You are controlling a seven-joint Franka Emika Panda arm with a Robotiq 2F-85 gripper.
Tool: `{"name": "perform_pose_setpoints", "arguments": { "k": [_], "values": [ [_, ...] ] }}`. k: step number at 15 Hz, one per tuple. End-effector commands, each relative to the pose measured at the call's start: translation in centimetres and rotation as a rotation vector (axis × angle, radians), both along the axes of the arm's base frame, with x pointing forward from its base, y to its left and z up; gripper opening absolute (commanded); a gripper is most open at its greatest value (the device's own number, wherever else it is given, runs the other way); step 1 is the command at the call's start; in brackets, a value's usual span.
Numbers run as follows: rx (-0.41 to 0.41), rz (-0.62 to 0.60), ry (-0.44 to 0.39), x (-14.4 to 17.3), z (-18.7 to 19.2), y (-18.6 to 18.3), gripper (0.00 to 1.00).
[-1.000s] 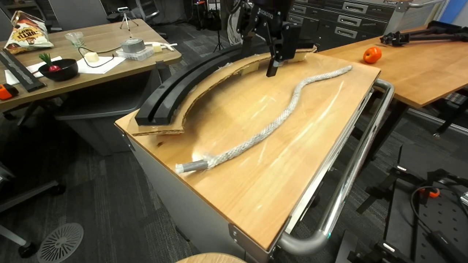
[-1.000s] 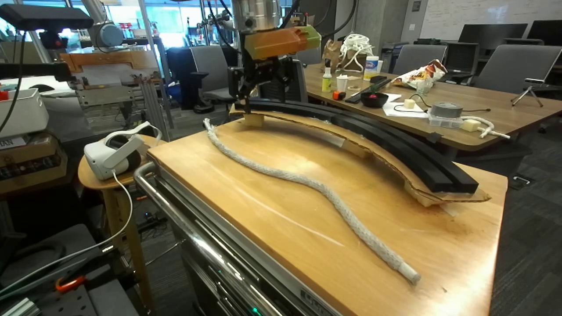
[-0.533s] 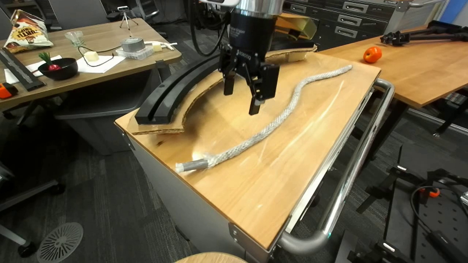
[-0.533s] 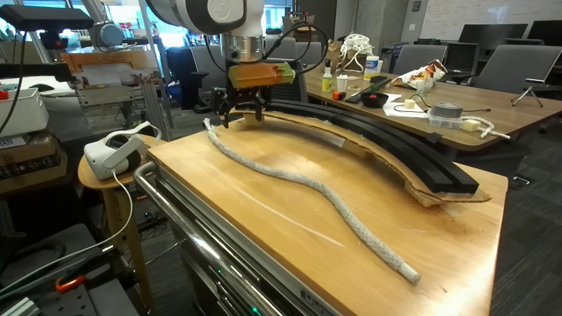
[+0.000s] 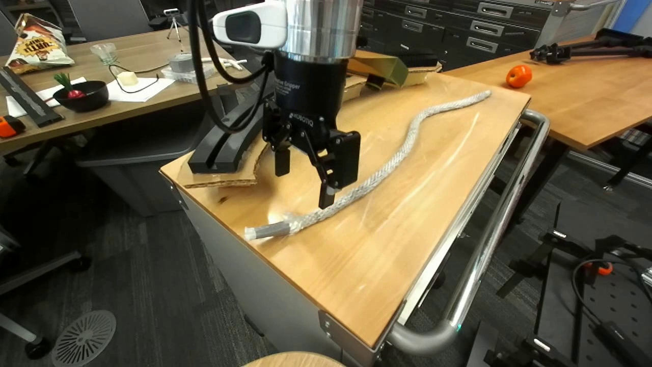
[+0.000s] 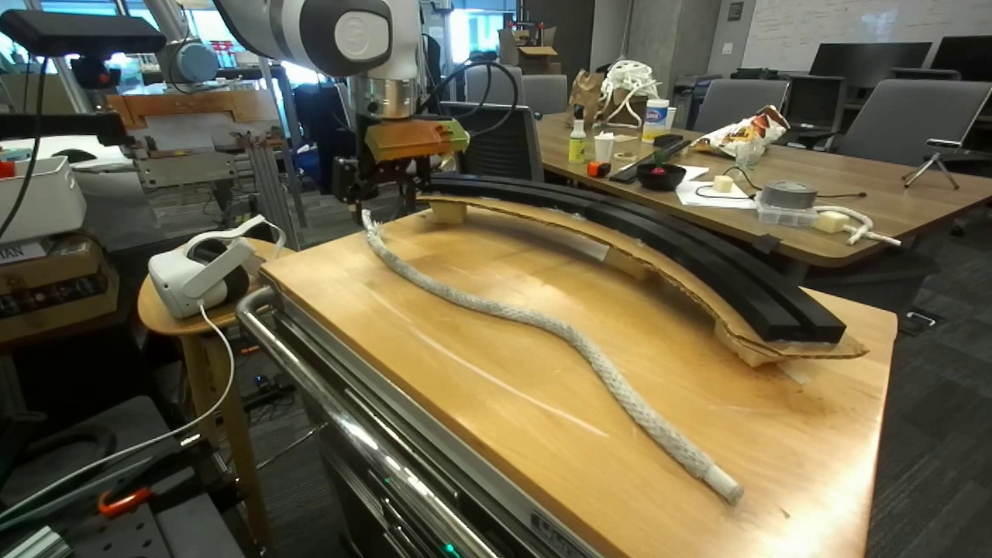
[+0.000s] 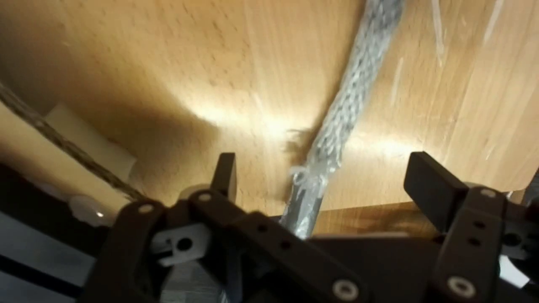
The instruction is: Place the rope on the platform
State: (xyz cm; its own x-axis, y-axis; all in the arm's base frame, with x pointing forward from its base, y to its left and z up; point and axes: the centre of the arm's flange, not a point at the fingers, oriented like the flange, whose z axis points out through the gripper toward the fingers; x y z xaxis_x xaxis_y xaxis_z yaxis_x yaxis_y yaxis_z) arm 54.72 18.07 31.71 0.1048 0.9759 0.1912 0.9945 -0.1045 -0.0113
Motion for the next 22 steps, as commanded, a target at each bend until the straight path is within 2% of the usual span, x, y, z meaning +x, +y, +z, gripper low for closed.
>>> {"name": "perform_pose_setpoints", "arguments": {
  "k": [1, 3, 4, 5, 8, 12, 15, 18, 22],
  "values": [
    [0.022, 0.034, 0.004, 0.8, -0.7, 2.5, 1.0],
    [0.029, 0.031, 0.029, 1.2, -1.6, 3.0, 0.97],
    [0.031, 0.031, 0.033, 1.4, -2.0, 3.2, 0.92],
    [0.03, 0.03, 0.038, 1.5, -2.4, 3.3, 0.8],
    [0.026, -0.013, 0.042, 2.0, -3.4, 3.1, 0.55],
    [0.041, -0.031, 0.042, 2.4, -3.5, 3.0, 0.25],
    [0.024, -0.04, 0.02, 1.4, -2.7, 2.6, 0.03],
    [-0.026, -0.045, -0.032, -0.3, -1.1, 2.5, 0.0],
    [-0.157, -0.071, -0.207, -1.6, 2.6, 4.1, 0.02]
  ]
}}
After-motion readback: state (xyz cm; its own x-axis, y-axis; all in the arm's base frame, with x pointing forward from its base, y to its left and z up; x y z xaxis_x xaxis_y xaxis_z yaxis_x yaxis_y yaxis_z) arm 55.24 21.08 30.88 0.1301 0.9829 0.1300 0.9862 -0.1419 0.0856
